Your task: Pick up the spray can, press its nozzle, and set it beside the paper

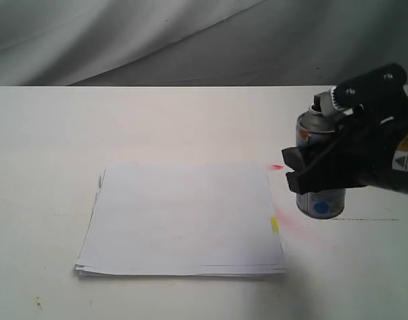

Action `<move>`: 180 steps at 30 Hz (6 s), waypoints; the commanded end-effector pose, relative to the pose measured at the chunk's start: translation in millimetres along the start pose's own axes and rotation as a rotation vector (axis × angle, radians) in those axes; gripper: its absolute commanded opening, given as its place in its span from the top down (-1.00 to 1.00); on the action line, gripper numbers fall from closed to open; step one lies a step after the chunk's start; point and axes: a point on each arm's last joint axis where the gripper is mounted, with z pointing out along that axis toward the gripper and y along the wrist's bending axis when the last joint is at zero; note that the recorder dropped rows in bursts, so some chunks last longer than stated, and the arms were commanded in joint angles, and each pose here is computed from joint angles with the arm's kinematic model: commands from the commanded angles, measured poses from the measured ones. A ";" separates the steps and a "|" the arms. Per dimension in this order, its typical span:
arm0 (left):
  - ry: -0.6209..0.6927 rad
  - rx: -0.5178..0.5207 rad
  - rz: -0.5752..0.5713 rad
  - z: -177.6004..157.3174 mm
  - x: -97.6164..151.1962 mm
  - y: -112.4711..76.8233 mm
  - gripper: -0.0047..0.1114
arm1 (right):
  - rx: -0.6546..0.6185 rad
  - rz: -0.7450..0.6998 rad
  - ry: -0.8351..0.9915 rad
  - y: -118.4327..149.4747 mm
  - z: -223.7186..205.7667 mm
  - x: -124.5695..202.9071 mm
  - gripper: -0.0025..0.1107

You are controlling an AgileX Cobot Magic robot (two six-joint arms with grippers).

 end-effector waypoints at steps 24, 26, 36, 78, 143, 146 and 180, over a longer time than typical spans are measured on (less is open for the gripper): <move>0.001 0.006 -0.006 0.0 1.3 -0.4 0.92 | 0.213 -0.813 -0.136 80.4 -3.6 -71.5 0.96; 0.001 0.006 -0.006 0.0 1.3 -0.4 0.92 | 0.261 -0.851 -0.120 84.4 8.0 -67.5 0.96; 0.001 0.006 -0.006 0.0 1.3 -0.4 0.92 | 0.322 -1.119 -0.038 117.4 60.1 -34.4 0.96; -0.001 0.006 0.001 0.0 1.0 -0.3 0.92 | 0.378 -1.146 0.103 119.6 99.3 2.0 0.96; 0.318 0.761 -0.257 207.9 -86.7 52.5 0.92 | 0.378 -1.143 0.103 119.6 99.3 2.0 0.96; 0.288 0.755 -0.270 204.2 -69.0 49.0 0.92 | 0.378 -1.143 0.103 119.6 99.3 2.0 0.96; 0.257 0.894 -0.181 254.0 -25.7 15.4 0.92 | 0.376 -1.145 0.103 119.7 99.4 2.1 0.96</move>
